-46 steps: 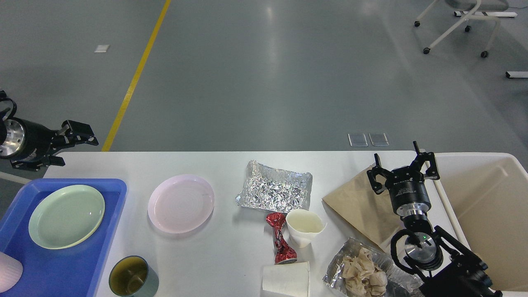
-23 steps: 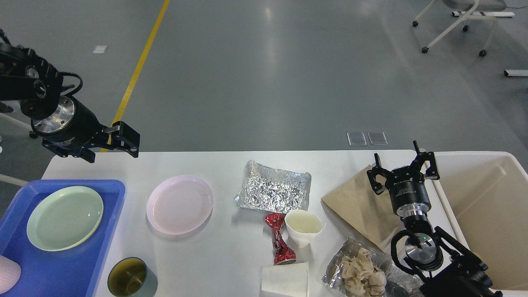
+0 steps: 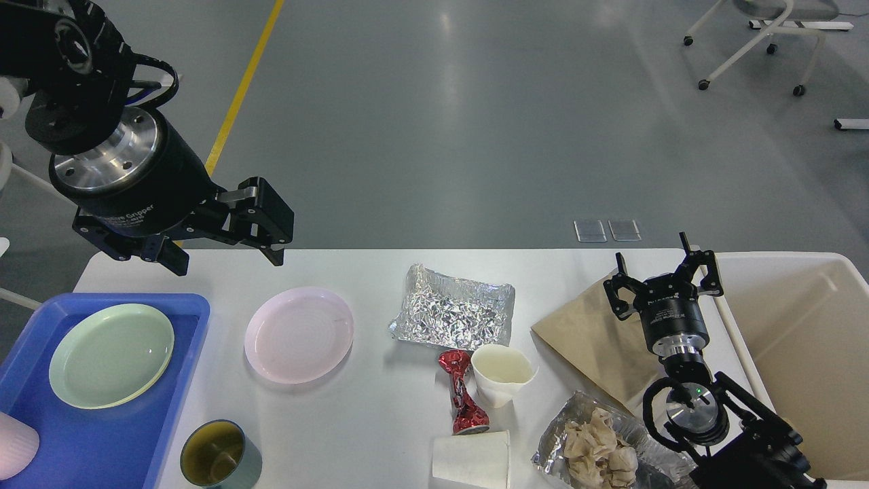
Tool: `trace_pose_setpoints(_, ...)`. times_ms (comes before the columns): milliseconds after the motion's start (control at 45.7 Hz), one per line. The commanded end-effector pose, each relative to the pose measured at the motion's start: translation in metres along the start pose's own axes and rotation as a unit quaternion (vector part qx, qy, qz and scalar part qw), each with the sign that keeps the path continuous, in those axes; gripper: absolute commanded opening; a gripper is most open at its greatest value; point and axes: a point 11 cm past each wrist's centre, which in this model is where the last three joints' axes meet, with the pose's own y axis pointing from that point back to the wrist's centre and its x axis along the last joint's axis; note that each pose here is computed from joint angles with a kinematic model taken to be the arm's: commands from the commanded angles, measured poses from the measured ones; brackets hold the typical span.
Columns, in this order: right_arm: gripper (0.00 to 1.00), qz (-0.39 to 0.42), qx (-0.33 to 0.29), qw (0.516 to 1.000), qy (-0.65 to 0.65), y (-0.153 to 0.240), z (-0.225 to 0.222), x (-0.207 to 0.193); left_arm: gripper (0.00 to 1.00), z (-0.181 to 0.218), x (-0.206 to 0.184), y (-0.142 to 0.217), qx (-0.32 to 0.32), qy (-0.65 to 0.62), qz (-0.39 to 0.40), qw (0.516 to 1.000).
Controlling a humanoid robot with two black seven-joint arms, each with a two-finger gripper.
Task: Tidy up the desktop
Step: 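Lower the left gripper toward the dark olive cup beside the tray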
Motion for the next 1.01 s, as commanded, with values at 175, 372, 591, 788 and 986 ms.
trace_pose_setpoints(175, 1.0, 0.0, 0.0, 1.0, 0.0, 0.0, 0.0, 0.0, 0.97, 0.008, -0.005, -0.002, -0.002, 0.047, -0.006, 0.999)
trace_pose_setpoints(372, 1.0, 0.0, 0.0, 1.0, 0.0, 0.0, 0.0, 0.0, 0.97, 0.012, -0.005, -0.013, 0.007, 0.022, -0.029, 0.999)
trace_pose_setpoints(591, 1.0, 0.0, 0.0, 1.0, 0.0, 0.0, 0.0, 0.0, 0.96, 0.004, -0.003, -0.022, 0.022, 0.008, -0.035, 0.999)
trace_pose_setpoints(788, 1.0, 0.0, 0.0, 1.0, 0.0, 0.0, 0.0, 0.0, 0.93, -0.026, -0.01, -0.053, 0.031, 0.002, -0.091, 0.995)
trace_pose_setpoints(986, 1.0, 0.0, 0.0, 1.0, 0.0, 0.0, 0.0, 0.0, 0.91, -0.073, -0.025, -0.104, 0.026, -0.018, -0.143, 0.989)
